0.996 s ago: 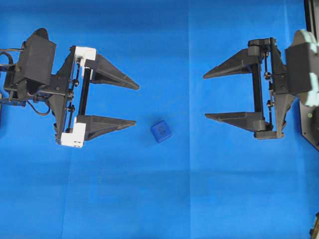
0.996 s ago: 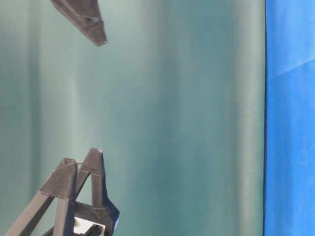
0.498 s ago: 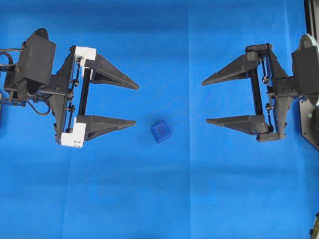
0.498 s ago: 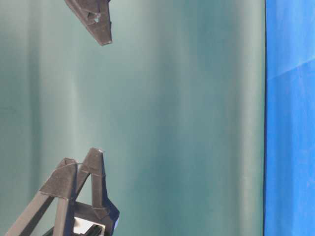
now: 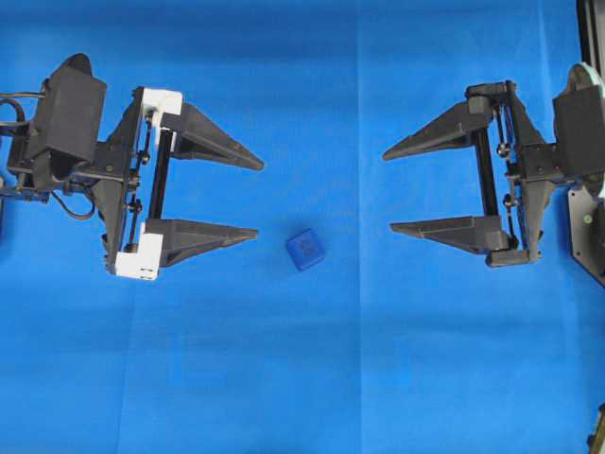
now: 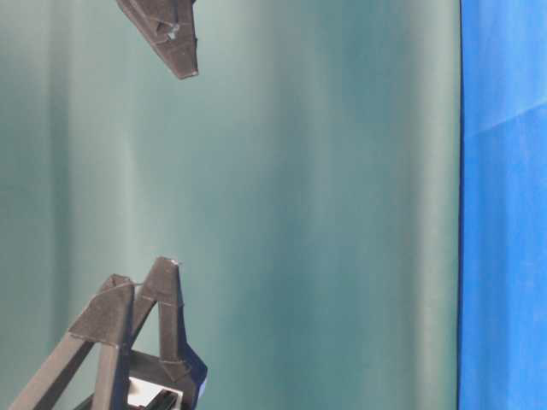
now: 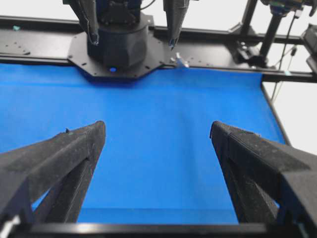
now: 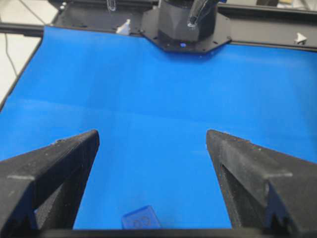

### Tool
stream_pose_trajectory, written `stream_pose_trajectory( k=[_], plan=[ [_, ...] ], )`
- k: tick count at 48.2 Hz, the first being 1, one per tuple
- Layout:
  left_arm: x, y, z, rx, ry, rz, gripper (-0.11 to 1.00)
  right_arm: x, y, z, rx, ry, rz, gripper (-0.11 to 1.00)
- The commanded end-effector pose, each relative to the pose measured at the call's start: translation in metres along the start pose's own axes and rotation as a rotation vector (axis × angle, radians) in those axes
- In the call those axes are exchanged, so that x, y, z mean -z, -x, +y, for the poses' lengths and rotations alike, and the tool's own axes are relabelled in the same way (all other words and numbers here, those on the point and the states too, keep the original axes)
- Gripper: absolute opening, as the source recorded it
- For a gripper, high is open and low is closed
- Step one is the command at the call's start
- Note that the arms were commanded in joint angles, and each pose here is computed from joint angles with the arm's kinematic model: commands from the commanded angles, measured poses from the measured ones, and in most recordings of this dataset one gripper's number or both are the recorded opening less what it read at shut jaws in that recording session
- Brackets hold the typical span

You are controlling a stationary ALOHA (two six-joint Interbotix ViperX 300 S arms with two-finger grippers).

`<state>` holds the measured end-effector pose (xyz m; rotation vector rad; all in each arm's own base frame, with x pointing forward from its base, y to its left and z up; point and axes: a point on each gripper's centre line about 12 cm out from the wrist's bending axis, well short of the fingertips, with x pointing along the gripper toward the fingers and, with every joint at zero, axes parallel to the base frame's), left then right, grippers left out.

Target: Handover the blue block to the right arm after grasping it with the left arm, then place it in the designated position.

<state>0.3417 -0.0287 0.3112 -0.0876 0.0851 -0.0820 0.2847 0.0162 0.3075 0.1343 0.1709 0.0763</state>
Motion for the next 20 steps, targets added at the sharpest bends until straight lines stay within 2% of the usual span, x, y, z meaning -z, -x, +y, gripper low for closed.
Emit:
stream_pose_trajectory(
  k=[1, 20],
  plan=[
    [-0.0136, -0.0003, -0.0018, 0.005, 0.001, -0.038, 0.92, -0.0074, 0.0003, 0.001, -0.006, -0.001, -0.025, 0.83],
    [-0.0131, -0.0007, -0.0017, 0.005, 0.001, -0.037, 0.92, -0.0068, 0.0004, 0.0009, -0.005, -0.001, -0.023, 0.83]
  ],
)
